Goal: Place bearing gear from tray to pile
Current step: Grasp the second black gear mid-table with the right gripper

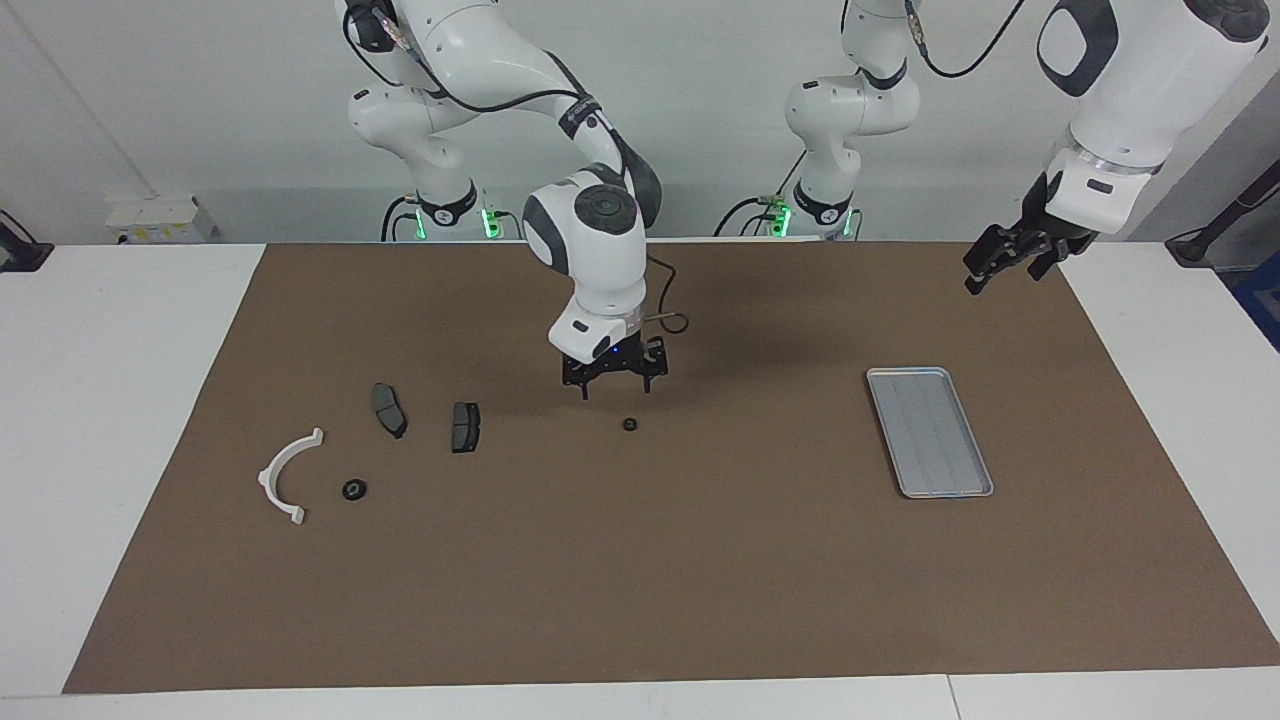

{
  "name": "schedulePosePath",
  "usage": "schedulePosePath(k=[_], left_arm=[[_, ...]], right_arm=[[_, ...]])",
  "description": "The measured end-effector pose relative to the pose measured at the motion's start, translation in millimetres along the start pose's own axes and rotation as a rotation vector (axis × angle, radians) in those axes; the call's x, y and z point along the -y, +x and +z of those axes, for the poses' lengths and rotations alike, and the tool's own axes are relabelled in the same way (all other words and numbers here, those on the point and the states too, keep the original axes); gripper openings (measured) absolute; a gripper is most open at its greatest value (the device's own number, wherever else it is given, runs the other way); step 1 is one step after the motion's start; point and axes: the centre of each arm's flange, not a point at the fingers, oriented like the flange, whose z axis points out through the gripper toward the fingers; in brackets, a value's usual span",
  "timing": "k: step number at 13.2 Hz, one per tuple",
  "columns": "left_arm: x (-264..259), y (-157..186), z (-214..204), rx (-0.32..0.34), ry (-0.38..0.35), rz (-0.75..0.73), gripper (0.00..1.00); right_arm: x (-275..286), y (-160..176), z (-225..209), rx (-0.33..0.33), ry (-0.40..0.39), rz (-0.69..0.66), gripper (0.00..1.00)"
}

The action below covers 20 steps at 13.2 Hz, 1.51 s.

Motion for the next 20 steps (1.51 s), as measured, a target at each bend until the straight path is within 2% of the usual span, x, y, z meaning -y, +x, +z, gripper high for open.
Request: schedulePosePath(k=[8, 11, 20], left_arm=[[-4.4, -0.9, 1.0, 0.001, 0.0, 0.011, 1.0], [-4.7, -0.9, 1.1, 0.002, 0.0, 0.012, 1.0], [-6.6, -1.6, 2.0, 0.004, 0.001, 0.015, 1.0]], right_arm=[[1.4, 1.6, 62.8, 0.001, 0.009, -0.007, 1.0], [-20.3, 3.4, 78.0, 0.024, -0.004, -0.035, 1.0], [-18.9, -1.2, 86.1, 0.014, 0.007, -0.047, 1.0]])
